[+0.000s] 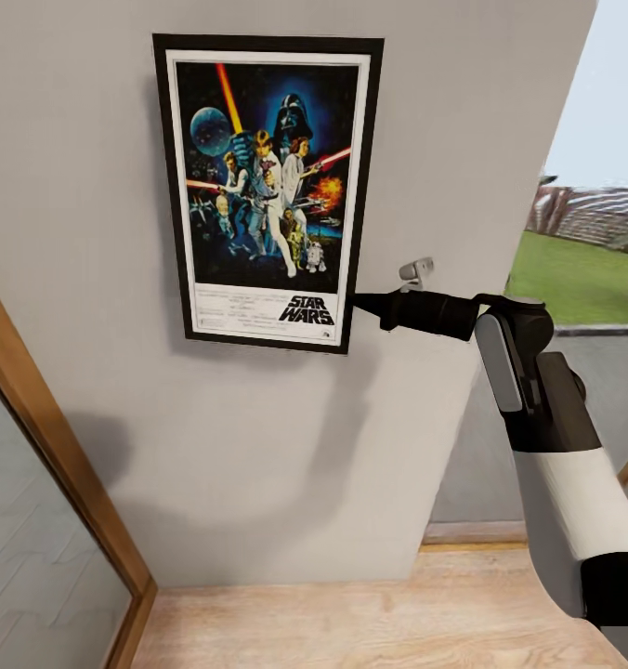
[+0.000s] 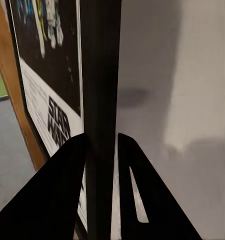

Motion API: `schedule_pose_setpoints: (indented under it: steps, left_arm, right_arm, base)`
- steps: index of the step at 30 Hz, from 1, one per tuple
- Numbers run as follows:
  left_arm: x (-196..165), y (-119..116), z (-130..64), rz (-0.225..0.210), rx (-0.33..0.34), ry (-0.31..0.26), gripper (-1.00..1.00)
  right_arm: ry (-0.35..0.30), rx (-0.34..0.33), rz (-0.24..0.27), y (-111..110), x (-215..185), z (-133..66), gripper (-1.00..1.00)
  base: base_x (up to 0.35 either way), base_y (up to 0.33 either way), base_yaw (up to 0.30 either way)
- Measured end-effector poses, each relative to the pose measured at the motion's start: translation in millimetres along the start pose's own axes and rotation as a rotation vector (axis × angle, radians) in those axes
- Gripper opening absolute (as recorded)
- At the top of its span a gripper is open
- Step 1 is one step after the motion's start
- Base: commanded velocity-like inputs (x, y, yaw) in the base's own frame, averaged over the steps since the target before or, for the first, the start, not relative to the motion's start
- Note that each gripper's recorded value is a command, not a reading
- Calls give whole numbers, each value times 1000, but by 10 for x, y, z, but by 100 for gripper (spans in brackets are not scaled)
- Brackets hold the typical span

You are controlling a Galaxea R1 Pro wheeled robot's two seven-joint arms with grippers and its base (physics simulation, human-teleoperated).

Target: Pick up the poster from the kitchen countertop and hang it on one of the wall nails in the kitchen.

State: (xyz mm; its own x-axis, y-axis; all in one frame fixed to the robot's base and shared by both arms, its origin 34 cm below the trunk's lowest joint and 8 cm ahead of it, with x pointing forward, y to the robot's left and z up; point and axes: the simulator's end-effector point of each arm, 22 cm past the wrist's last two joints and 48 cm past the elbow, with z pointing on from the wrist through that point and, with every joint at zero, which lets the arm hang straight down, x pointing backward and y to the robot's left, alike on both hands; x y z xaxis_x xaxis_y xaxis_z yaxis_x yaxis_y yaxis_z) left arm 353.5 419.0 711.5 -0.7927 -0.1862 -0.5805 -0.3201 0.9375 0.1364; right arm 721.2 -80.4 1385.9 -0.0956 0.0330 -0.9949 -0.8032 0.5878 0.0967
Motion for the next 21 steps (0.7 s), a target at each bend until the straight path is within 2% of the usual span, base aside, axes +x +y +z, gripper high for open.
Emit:
schedule_pose_setpoints:
  steps: [4,6,7,21]
  left_arm:
    - [0,0,0,0,0,0,100]
    - [1,-3,9,1,0,2,100]
    - [0,1,-2,0,0,-1,100]
    - [-6,-1,3,0,0,0,100]
  right_arm:
    - [0,0,0,1,-2,-1,-100]
    - [-9,-44,38,87,-14,11,-100]
    - [-6,-13,9,39,-21,-6,-100]
    - [-5,-18,14,41,-13,2,-100]
  base:
    - [333,0,0]
    - [13,0,0]
    - [9,0,0]
    - [1,0,0]
